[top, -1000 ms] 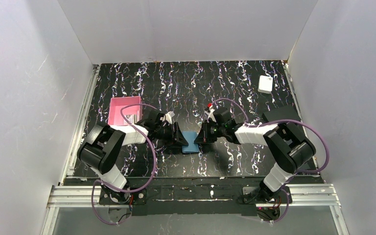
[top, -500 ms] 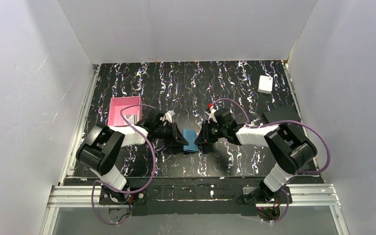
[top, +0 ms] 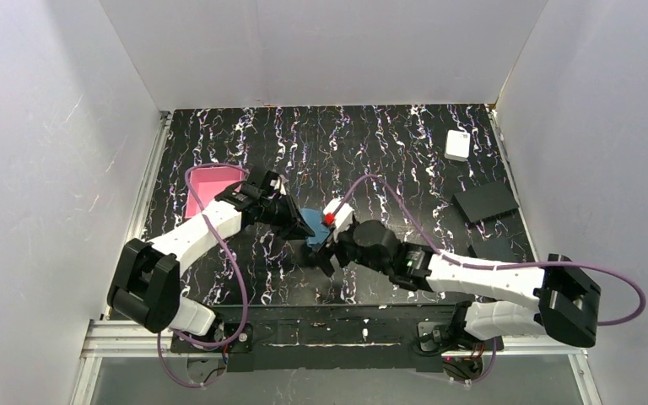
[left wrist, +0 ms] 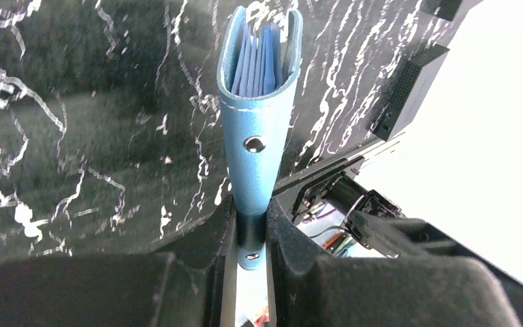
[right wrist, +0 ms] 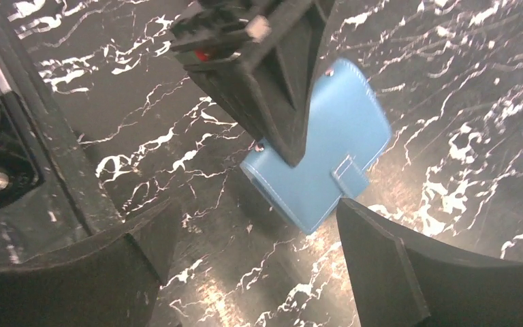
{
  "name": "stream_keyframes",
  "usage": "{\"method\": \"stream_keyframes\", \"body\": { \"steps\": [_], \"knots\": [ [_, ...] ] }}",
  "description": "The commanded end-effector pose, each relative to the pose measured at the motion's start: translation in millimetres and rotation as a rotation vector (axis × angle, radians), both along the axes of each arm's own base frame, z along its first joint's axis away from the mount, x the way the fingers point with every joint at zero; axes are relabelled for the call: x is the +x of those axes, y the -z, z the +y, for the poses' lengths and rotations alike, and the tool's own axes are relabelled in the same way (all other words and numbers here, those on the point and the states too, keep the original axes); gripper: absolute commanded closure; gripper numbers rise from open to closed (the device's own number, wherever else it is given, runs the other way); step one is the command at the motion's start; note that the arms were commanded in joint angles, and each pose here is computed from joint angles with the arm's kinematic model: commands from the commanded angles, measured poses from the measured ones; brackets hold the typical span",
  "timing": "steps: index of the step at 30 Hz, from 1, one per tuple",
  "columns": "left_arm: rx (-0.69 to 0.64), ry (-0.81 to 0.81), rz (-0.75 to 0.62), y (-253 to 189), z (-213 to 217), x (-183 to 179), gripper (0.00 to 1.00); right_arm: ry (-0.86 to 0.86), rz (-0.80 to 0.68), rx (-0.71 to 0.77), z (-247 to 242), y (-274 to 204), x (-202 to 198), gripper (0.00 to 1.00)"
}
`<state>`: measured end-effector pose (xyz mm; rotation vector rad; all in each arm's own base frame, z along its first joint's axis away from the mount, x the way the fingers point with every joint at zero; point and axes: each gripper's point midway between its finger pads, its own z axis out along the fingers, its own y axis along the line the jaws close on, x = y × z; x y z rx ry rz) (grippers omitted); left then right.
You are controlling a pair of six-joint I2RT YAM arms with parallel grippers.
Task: Put the credit cards into the card holder
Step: Close the card holder at the center of the board.
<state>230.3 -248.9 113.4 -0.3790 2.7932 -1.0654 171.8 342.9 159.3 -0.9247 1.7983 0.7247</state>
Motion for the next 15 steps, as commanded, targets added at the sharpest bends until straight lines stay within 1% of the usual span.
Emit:
{"method": "stream_keyframes", "body": {
  "steps": [1,8,15],
  "knots": [
    [0.036,-0.074,0.142,-11,13,-23,1.0,0.078,-0.299,-0.112,6,-6,12,0.07],
    [-0.008,-0.171,0.181,-19,18,-26,1.0,0.189,-0.474,-0.239,19,2,12,0.12],
    [-0.024,-0.19,0.214,-17,18,-33,1.0,0.348,-0.576,-0.28,20,4,18,0.16]
  ]
}}
